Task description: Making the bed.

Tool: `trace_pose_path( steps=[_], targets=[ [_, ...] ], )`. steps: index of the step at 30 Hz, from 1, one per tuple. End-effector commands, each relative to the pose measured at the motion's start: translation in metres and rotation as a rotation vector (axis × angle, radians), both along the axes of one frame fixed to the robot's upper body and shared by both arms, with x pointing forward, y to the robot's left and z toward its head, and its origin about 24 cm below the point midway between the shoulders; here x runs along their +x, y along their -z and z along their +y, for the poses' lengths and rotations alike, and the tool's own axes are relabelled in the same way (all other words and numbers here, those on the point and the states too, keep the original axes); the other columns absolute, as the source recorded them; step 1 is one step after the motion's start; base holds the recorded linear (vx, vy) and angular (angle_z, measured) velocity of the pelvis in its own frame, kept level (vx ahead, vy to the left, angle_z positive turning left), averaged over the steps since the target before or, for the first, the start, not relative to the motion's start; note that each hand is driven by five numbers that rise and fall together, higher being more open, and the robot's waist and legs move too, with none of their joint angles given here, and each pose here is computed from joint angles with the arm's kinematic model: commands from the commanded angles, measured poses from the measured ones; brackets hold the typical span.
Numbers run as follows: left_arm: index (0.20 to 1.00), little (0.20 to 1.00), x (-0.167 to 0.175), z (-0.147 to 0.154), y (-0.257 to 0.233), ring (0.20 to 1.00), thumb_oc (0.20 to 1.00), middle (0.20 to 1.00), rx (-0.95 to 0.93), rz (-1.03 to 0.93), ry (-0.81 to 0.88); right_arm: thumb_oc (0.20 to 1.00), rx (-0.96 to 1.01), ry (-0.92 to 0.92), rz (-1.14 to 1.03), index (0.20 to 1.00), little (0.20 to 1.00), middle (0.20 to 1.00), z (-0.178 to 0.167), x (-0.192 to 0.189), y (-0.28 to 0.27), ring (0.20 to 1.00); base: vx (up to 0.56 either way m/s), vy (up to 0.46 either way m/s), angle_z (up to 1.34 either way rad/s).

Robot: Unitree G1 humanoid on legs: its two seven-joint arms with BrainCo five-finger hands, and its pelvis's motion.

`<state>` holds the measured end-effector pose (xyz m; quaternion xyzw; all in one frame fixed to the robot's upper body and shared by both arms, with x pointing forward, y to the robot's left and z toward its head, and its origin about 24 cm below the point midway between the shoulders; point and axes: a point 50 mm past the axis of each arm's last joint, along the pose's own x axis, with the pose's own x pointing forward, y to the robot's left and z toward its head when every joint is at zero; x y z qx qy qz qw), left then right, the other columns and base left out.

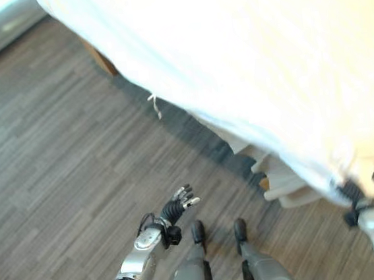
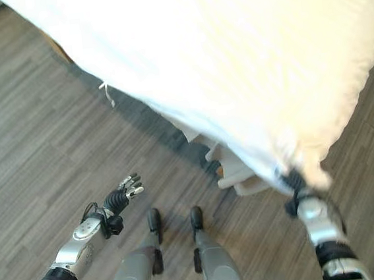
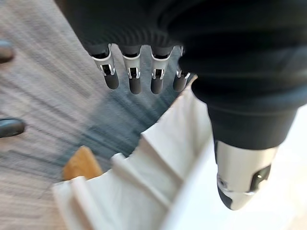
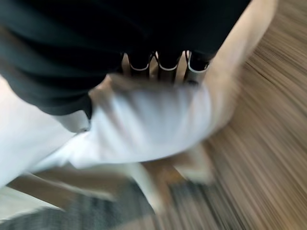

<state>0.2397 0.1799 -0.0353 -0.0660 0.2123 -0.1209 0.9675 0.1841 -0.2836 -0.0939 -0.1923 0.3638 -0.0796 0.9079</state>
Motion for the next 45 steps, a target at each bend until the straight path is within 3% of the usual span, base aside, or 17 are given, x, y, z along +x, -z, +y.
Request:
trace_pose_path(
  steps=[1,2,3,4,9,11,14,24,25,26,28,29,30,31,35,37,45],
  targets=[
    [1.0,1.0,0.005,-0.008,-0.001,1.0,1.0,1.0,-0.023,-0.013,0.024,0.2,0.08,0.149,0.574,0.2,0.2,0.2,-0.005,-0.144,0.056,0.2,0.02,0.002,-0.26],
    [1.0,1.0,0.005,-0.008,-0.001,1.0,1.0,1.0,-0.023,-0.013,0.024,0.2,0.08,0.148,0.574,0.2,0.2,0.2,-0.005,-0.144,0.056,0.2,0.04,-0.006,-0.39],
    [1.0,1.0,0.002,-0.012,0.002,1.0,1.0,1.0,-0.031,0.001,0.049,0.953,0.112,0.137,0.643,0.953,0.953,0.953,0.003,-0.158,0.061,0.953,0.03,-0.011,-0.31],
    [1.0,1.0,0.0,-0.014,0.004,1.0,1.0,1.0,-0.027,0.01,0.072,1.0,0.127,0.131,0.67,1.0,1.0,1.0,0.005,-0.163,0.063,1.0,0.04,-0.02,-0.19],
    [1.0,1.0,-0.005,-0.025,0.009,1.0,1.0,1.0,-0.043,0.054,0.174,1.0,0.182,0.289,0.765,1.0,1.0,1.0,-0.018,-0.187,0.057,1.0,0.01,-0.03,0.06],
    [1.0,1.0,-0.004,-0.028,0.005,1.0,1.0,1.0,-0.08,0.051,0.205,1.0,0.165,0.523,0.628,1.0,1.0,1.0,-0.065,-0.179,0.034,1.0,-0.04,-0.062,0.14],
    [1.0,1.0,-0.004,-0.028,0.003,1.0,1.0,1.0,-0.086,0.049,0.223,1.0,0.12,0.649,0.542,1.0,1.0,1.0,-0.106,-0.184,0.007,1.0,-0.03,-0.03,0.02],
    [1.0,1.0,-0.007,-0.02,0.002,1.0,1.0,1.0,-0.053,0.061,0.272,1.0,-0.129,0.571,0.542,1.0,1.0,1.0,-0.193,-0.197,-0.084,1.0,-0.03,-0.043,-0.04],
    [1.0,1.0,-0.007,-0.021,0.001,1.0,1.0,1.0,-0.063,0.052,0.255,1.0,-0.233,0.517,0.442,1.0,1.0,1.0,-0.204,-0.171,-0.102,1.0,0.0,0.0,0.0],
    [1.0,1.0,-0.007,-0.014,-0.003,1.0,1.0,1.0,-0.066,0.019,0.194,1.0,-0.312,0.382,0.162,1.0,1.0,1.0,-0.196,-0.117,-0.125,1.0,-0.03,0.01,-0.03],
    [1.0,1.0,-0.007,-0.015,-0.003,1.0,1.0,1.0,-0.066,0.019,0.196,1.0,-0.312,0.385,0.163,1.0,1.0,1.0,-0.196,-0.118,-0.125,1.0,-0.01,0.007,-0.03],
    [1.0,1.0,-0.007,-0.009,-0.003,1.0,1.0,1.0,-0.07,0.011,0.152,1.0,-0.227,0.335,-0.114,1.0,1.0,1.0,-0.173,-0.082,-0.135,1.0,0.0,0.0,0.0],
    [1.0,1.0,-0.009,-0.007,-0.001,1.0,1.0,1.0,-0.062,0.019,0.144,0.787,-0.213,0.317,-0.197,0.787,0.787,0.787,-0.164,-0.069,-0.139,0.787,-0.02,0.02,0.04],
    [1.0,1.0,-0.01,-0.006,0.002,1.0,1.0,1.0,-0.049,0.031,0.14,0.2,-0.202,0.317,-0.251,0.2,0.2,0.2,-0.157,-0.059,-0.138,0.2,-0.02,0.003,0.05],
    [1.0,1.0,-0.018,0.009,0.005,1.0,1.0,1.0,0.0,0.044,0.152,0.2,-0.123,-0.076,-0.291,0.2,0.2,0.2,-0.109,-0.007,-0.151,0.2,-0.03,-0.008,-0.17],
    [1.0,1.0,-0.029,0.017,0.007,1.0,1.0,1.0,0.012,0.066,0.225,0.2,-0.127,-0.54,-0.228,0.2,0.2,0.2,-0.051,0.038,-0.167,0.2,0.0,0.0,0.0],
    [1.0,1.0,-0.021,0.006,0.001,1.0,1.0,1.0,0.018,0.022,0.286,0.2,-0.065,-0.964,-0.417,0.2,0.2,0.2,0.056,0.103,-0.2,0.2,-0.02,0.002,-0.01]
  ],
)
